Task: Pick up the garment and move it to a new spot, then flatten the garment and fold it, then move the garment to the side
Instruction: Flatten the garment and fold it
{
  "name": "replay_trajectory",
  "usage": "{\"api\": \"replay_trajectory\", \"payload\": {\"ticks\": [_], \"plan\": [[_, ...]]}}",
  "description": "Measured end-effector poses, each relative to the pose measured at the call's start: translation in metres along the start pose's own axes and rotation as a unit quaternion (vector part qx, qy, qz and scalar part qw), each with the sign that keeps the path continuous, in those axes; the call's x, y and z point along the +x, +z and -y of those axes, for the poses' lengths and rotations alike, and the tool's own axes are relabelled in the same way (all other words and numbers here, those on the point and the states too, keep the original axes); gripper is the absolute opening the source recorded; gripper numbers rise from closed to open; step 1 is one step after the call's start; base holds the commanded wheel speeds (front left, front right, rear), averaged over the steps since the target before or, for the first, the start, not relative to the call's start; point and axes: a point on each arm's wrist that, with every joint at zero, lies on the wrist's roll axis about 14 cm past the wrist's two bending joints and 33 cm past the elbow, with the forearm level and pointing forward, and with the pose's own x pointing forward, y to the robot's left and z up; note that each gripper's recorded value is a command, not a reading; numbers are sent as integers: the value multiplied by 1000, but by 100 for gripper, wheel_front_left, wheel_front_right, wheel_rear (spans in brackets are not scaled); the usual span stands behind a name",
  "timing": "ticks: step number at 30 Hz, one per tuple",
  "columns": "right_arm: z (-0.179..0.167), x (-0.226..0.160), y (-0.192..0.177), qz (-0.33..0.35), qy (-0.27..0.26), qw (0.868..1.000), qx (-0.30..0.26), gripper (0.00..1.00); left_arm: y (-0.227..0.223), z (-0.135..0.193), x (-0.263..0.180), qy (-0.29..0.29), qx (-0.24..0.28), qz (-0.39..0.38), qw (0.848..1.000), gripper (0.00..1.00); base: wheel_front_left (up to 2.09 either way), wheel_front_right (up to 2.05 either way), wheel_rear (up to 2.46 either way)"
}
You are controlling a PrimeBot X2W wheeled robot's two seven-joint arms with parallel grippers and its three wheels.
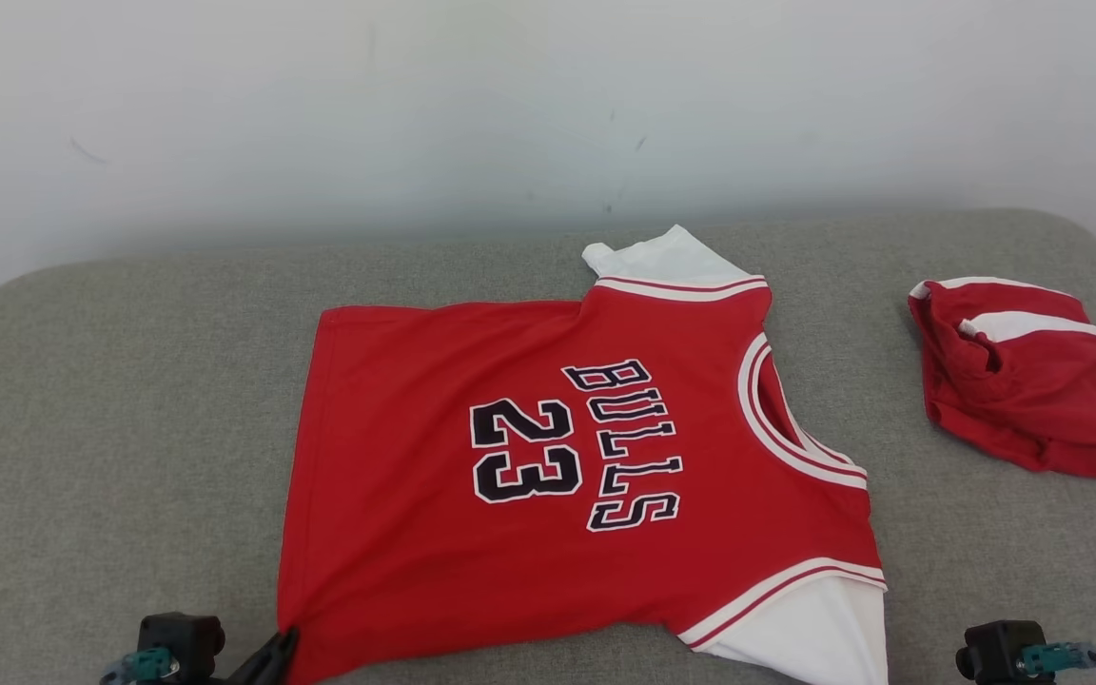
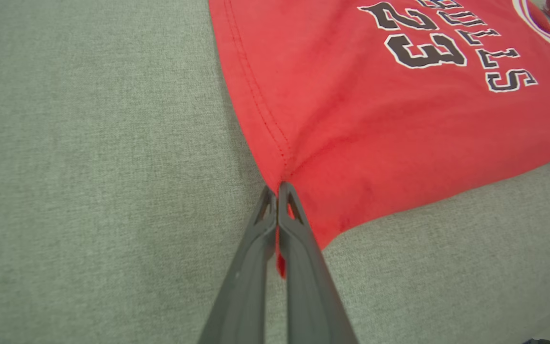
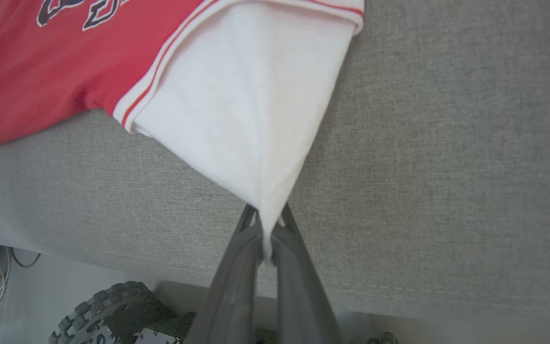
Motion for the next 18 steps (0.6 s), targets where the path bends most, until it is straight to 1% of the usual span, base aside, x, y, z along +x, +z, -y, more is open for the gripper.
{"api": "replay_trajectory", "payload": {"ticks": [4,5,6,7,8,9,13,18], "plan": [[1,-1,0,-3,-4,1000,-3,0,-1,3,2,-3,-2,-4,1000,0,0,0,0],[1,-1,0,-4,-4,1000,-4,7,-1,4,2,-4,-3,-5,1000,0,0,0,0],[1,-1,0,-4,-4,1000,-6,28,-2,5,2,-4,-4,-6,1000,0,0,0,0],[1,-2,0,-6,-5,1000,-7,63,-2,5,3,-3,-5,-7,1000,21,0,0,0],[1,-2,0,-5,-6,1000,-8,100,-2,5,3,-1,-6,-7,1000,47,0,0,0],[2,-3,2,-3,-8,1000,-8,100,-1,5,3,0,-6,-5,1000,100,0,0,0],[2,-6,12,15,-7,1000,-7,100,3,3,2,6,-10,3,1000,100,0,0,0],[-2,-13,30,46,3,999,11,100,10,0,-2,15,-19,26,999,100,0,0,0]]}}
